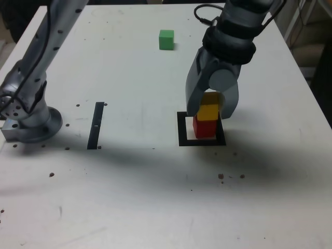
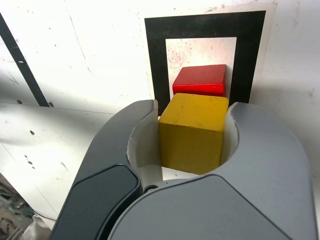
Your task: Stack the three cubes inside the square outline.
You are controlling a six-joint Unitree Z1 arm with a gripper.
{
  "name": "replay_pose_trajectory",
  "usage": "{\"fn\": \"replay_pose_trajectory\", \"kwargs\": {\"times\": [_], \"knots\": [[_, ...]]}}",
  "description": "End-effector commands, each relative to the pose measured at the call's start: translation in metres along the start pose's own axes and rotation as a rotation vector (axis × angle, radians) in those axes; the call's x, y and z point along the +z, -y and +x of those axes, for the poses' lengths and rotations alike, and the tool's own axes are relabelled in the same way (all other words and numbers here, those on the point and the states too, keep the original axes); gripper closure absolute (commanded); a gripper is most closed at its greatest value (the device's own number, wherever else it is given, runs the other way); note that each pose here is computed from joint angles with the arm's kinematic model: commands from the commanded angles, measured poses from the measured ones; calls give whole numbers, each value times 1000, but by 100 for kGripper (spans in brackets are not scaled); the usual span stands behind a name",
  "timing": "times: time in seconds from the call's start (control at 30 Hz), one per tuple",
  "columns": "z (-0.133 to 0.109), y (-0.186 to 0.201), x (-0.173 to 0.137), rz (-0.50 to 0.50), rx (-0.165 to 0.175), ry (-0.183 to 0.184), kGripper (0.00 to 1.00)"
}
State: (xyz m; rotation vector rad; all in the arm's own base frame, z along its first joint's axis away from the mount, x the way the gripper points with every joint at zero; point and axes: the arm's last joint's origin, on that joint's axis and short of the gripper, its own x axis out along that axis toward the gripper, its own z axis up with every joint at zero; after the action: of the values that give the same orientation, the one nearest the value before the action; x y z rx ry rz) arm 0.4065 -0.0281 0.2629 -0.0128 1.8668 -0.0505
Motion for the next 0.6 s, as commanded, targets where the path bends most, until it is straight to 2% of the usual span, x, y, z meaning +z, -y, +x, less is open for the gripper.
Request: {"fn": "replay_pose_trajectory", "kwargs": {"times": [0.0, 0.07, 0.1, 0.27, 0.3, 0.4, 0.57], "knots": [[3, 0, 1, 0, -4, -18, 66], [4, 0, 2, 0, -5, -21, 62], [4, 0, 2, 2, -6, -22, 56], [6, 0, 4, 16, -13, -21, 12], [6, 0, 4, 19, -14, -21, 6], [6, 0, 3, 19, -12, -22, 1], [5, 0, -1, 16, -10, -21, 1]]}}
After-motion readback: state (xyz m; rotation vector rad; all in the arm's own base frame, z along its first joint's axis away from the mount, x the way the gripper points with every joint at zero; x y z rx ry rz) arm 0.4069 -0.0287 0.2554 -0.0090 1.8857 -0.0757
